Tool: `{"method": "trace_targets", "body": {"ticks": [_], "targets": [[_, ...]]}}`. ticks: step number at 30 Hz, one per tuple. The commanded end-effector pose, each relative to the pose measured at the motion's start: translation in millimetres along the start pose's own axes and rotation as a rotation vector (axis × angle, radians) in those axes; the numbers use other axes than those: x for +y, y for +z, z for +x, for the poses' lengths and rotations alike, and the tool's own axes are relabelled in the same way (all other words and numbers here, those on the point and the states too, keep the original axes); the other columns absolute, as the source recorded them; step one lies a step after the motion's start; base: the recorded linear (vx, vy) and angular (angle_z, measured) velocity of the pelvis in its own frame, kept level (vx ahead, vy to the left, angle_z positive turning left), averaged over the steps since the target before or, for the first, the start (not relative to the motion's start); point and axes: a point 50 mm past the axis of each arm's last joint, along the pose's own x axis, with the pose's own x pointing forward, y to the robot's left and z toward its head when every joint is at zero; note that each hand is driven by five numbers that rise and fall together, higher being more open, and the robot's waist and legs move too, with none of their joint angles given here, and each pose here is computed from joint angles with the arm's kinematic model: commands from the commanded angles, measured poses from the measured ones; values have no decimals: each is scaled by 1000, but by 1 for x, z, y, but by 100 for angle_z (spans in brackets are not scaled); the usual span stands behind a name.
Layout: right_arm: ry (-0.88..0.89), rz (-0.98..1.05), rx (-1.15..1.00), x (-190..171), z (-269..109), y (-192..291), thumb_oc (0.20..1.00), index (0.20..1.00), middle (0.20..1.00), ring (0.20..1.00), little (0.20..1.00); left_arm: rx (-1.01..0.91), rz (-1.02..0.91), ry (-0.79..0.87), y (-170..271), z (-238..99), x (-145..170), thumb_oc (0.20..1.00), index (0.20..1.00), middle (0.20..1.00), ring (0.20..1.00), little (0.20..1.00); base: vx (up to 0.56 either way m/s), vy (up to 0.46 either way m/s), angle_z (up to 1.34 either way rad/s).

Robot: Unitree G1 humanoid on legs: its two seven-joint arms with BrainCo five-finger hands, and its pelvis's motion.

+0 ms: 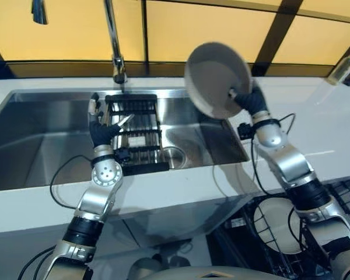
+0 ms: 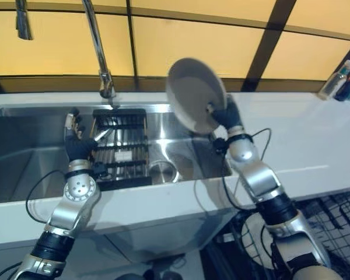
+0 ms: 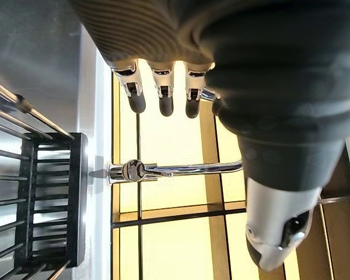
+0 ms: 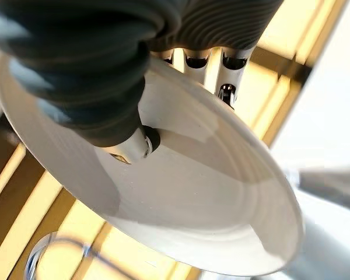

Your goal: Pick up plates and place into dishwasher.

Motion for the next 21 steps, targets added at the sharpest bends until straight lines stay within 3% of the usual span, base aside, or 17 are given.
{"method": "trace_targets", "body": {"ticks": [1, 10, 21], "targets": [[-164, -105, -182, -43, -4, 25, 200, 200, 200, 200, 200, -11, 2, 10, -4, 7, 12, 1000, 1000, 1000, 1000, 1000, -10, -8, -10], [-321, -243, -132, -91, -18, 5, 200, 200, 200, 200, 200, 16, 55, 43, -10, 10, 24, 1000, 1000, 1000, 1000, 1000, 12, -32, -25], [-454, -438, 29, -138, -47, -34, 200, 200, 200, 200, 200, 66, 153, 96, -25, 4, 60, 1000, 1000, 1000, 1000, 1000, 45, -72, -29]]}}
